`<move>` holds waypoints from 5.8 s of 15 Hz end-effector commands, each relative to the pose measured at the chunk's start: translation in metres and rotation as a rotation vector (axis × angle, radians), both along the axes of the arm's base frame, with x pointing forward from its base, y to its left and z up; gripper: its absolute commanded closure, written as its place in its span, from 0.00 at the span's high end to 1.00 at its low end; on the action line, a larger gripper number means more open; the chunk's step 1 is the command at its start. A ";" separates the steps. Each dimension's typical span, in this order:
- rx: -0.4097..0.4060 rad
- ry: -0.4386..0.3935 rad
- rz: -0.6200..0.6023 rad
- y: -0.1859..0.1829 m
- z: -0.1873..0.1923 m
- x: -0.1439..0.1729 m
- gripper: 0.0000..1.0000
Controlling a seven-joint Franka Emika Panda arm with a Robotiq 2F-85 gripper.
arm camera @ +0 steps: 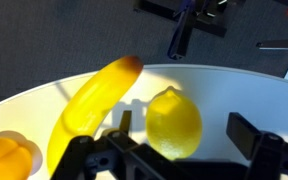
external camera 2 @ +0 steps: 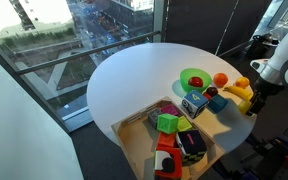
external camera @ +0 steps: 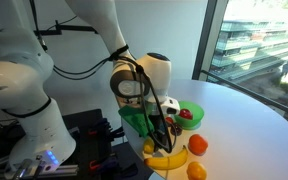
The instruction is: Put the lemon in the bowl
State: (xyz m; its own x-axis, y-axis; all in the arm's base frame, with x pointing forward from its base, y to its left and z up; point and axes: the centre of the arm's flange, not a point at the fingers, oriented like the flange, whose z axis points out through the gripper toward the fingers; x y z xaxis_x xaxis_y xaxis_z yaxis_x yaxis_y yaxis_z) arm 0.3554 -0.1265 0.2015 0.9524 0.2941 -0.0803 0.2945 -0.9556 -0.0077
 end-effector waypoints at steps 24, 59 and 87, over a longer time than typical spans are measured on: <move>0.037 -0.197 -0.291 -0.010 0.111 0.065 0.33; -0.044 -0.115 -0.568 0.040 0.080 0.187 1.00; -0.002 0.111 -0.471 0.014 0.205 0.046 1.00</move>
State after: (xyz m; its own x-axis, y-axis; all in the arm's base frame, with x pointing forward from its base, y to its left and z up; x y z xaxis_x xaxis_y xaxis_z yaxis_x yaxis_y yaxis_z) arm 0.4264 -0.1061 0.3871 0.9518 -0.1901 -0.2409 -0.1939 -0.9810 0.0081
